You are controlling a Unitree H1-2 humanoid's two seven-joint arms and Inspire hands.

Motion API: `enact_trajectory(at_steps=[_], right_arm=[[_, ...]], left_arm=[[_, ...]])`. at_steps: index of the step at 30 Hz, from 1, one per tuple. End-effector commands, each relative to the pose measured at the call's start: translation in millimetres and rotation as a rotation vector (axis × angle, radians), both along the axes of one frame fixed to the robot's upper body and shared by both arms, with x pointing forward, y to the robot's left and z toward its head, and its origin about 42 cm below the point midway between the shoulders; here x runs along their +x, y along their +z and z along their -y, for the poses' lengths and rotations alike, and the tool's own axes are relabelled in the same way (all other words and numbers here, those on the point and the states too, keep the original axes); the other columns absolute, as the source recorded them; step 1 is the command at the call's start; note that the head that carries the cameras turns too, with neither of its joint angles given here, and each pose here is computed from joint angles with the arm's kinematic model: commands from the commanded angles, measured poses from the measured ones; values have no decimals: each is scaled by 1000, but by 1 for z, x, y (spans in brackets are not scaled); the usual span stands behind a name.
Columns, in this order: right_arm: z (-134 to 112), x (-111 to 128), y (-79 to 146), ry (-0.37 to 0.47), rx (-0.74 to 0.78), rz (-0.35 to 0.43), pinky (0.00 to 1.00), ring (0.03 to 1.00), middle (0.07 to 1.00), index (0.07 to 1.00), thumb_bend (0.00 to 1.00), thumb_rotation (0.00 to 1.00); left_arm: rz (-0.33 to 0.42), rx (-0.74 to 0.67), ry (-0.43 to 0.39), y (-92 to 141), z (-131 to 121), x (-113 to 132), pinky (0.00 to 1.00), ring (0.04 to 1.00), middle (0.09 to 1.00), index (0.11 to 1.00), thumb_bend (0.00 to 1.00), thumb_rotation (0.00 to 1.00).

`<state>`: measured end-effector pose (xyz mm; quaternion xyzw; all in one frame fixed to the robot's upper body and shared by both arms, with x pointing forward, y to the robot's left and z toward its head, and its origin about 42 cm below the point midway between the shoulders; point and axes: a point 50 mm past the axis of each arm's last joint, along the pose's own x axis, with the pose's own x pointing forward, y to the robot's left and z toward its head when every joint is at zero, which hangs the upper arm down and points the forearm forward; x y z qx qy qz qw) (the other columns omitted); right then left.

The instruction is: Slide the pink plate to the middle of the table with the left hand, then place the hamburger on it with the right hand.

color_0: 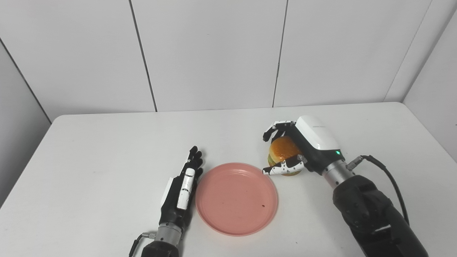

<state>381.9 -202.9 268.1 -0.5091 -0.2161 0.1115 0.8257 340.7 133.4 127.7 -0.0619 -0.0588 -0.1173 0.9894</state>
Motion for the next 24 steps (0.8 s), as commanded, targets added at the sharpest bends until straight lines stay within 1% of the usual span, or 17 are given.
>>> enact_trajectory(at_steps=[1, 3, 4, 6, 9, 12, 14, 17, 19, 21, 24], right_arm=[[-12, 2, 20, 70, 10, 94, 217, 360, 447, 529, 505, 0], [-19, 1, 18, 88, 7, 81, 215, 356, 443, 531, 505, 0], [-23, 1, 16, 101, 6, 75, 216, 379, 471, 510, 508, 0], [-30, 1, 14, 125, 6, 65, 224, 409, 496, 489, 513, 0], [-39, 2, 12, 172, -9, 66, 224, 416, 498, 487, 514, 0], [-45, 3, 11, 191, -12, 58, 227, 411, 499, 486, 514, 0], [-50, 3, 10, 210, -15, 49, 224, 412, 499, 486, 514, 0], [-58, 4, 6, 242, -34, 28, 253, 419, 499, 486, 514, 0], [-62, 5, 2, 255, -48, 16, 271, 386, 454, 522, 509, 0], [-64, 5, -2, 259, -59, 15, 264, 371, 446, 537, 507, 0], [-70, 4, -10, 276, -62, 33, 238, 358, 444, 541, 505, 0]], left_arm=[[-113, -4, 21, -35, 3, -19, 1000, 1000, 1000, 987, 518, 1000], [-118, 1, 20, -35, 5, -19, 1000, 1000, 1000, 988, 518, 1000], [-120, 10, 19, -35, 5, -19, 1000, 1000, 1000, 990, 521, 1000], [-119, 28, 20, -35, 7, -18, 1000, 1000, 1000, 985, 536, 1000], [-118, 21, 23, -34, 11, -18, 1000, 1000, 995, 982, 529, 1000], [-121, 3, 32, -34, 14, -18, 1000, 1000, 994, 982, 508, 1000], [-123, 17, 36, -35, 15, -18, 1000, 1000, 993, 983, 505, 1000], [-123, 27, 38, -34, 16, -17, 1000, 998, 987, 981, 502, 1000], [-125, 19, 42, -34, 18, -18, 1000, 998, 986, 981, 497, 1000], [-124, 15, 46, -33, 19, -18, 1000, 995, 985, 982, 495, 1000], [-124, 15, 47, -33, 20, -18, 1000, 992, 982, 976, 498, 1000]])
